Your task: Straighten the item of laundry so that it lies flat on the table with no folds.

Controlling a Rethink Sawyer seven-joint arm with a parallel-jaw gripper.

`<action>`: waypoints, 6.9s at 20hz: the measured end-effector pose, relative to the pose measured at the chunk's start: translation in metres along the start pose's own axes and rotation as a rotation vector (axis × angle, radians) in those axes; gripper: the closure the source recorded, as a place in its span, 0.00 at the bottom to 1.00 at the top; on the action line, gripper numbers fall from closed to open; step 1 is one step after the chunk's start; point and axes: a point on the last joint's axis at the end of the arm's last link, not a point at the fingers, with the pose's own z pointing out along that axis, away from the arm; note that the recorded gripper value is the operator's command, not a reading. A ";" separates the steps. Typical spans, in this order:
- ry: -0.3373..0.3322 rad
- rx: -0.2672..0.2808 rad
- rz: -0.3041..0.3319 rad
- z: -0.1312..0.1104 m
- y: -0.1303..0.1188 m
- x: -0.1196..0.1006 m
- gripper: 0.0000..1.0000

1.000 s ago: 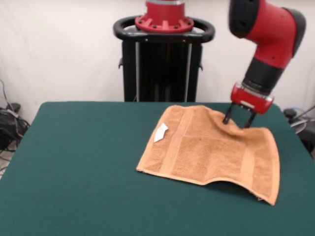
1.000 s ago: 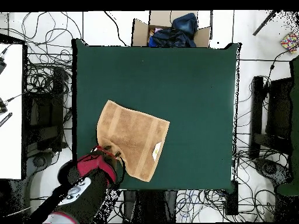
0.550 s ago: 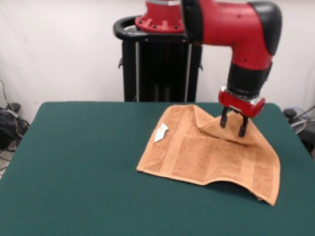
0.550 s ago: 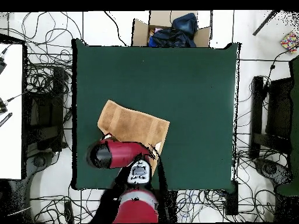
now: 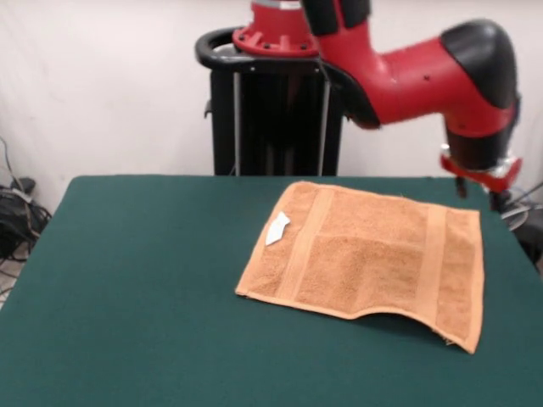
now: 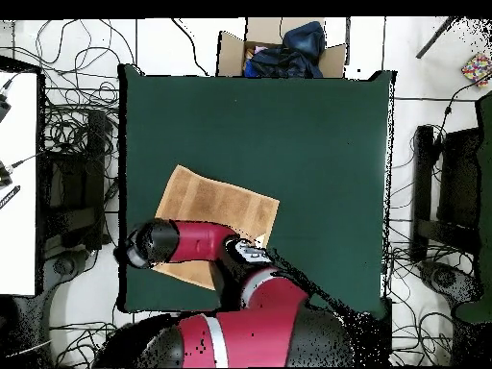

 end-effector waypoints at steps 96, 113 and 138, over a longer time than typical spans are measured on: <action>-0.598 0.115 -0.245 -0.070 -0.095 -0.224 0.00; -0.658 0.251 -0.425 -0.074 -0.047 -0.139 0.00; -0.743 0.534 -0.523 -0.037 -0.100 -0.103 0.00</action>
